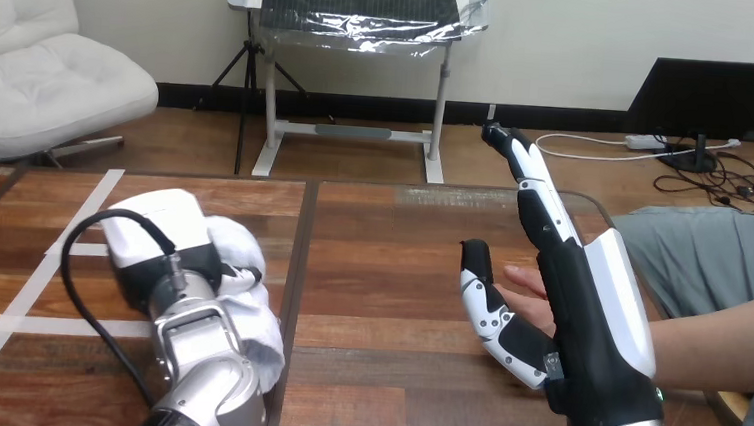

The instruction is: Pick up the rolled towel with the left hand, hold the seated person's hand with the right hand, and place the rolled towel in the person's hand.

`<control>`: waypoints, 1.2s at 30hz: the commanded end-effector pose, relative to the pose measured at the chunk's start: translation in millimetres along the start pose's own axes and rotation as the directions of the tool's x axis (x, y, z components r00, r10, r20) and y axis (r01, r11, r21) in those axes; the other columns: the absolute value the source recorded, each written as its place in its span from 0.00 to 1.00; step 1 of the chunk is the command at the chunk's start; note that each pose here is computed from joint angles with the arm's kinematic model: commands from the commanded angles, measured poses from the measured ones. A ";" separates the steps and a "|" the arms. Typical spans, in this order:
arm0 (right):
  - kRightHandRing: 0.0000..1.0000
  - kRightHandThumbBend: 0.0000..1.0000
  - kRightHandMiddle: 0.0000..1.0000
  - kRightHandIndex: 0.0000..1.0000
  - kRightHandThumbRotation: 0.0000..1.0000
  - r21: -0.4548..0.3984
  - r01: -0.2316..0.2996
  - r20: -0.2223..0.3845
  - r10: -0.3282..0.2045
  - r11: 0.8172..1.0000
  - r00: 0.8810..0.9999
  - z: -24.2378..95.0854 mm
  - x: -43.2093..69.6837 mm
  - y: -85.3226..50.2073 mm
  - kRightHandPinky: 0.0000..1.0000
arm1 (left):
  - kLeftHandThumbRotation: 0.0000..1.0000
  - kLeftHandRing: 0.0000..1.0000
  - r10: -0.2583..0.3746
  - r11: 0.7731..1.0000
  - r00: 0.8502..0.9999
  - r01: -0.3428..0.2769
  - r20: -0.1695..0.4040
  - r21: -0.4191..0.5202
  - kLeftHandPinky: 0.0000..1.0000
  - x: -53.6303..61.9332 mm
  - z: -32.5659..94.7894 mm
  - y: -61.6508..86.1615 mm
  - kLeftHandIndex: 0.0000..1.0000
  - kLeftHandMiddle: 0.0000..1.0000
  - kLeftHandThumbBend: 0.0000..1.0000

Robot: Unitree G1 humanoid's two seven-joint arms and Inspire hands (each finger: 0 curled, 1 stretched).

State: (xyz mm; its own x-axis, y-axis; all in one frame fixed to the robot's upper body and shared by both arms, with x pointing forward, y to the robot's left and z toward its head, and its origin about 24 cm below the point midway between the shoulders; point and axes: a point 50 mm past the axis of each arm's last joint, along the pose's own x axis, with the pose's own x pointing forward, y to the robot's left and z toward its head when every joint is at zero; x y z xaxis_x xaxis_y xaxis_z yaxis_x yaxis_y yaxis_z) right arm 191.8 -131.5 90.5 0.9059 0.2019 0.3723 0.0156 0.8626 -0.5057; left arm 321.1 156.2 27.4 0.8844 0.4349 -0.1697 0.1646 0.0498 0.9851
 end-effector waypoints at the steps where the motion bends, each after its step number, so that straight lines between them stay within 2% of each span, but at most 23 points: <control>1: 1.00 0.00 1.00 0.95 0.00 -0.013 0.032 0.068 -0.031 0.999 0.997 12.8 7.2 -8.7 1.00 | 0.01 0.16 -0.098 0.995 0.995 0.098 -0.003 0.010 0.10 -9.9 -1.8 -25.4 0.53 0.25 0.67; 21: 1.00 0.00 1.00 0.96 0.00 -0.005 0.030 0.065 -0.030 1.000 0.997 13.6 6.4 -8.7 1.00 | 0.02 0.17 -0.059 0.997 0.998 0.060 0.012 -0.056 0.11 -12.4 -2.8 -29.9 0.52 0.26 0.70; 33: 1.00 0.00 1.00 0.96 0.00 -0.001 0.031 0.068 -0.031 1.000 0.997 13.3 5.9 -8.6 1.00 | 0.04 0.18 0.001 0.990 0.998 0.007 0.055 -0.139 0.13 -14.5 -4.4 -31.4 0.51 0.27 0.69; 36: 1.00 0.00 1.00 0.96 0.00 0.002 0.031 0.069 -0.031 1.000 0.997 13.3 6.0 -8.5 1.00 | 0.05 0.18 0.042 0.986 0.996 -0.029 0.078 -0.162 0.13 -15.5 -4.9 -31.6 0.51 0.28 0.69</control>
State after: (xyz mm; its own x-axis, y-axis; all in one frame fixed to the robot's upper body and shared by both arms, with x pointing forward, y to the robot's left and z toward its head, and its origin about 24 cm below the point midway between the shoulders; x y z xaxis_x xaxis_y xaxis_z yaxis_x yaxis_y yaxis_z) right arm 190.7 -131.5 94.7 0.9018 0.2028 0.3816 0.0184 0.8643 -0.5027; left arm 313.7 143.0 18.0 0.9313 0.3548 -0.0827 0.0262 0.1610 0.9866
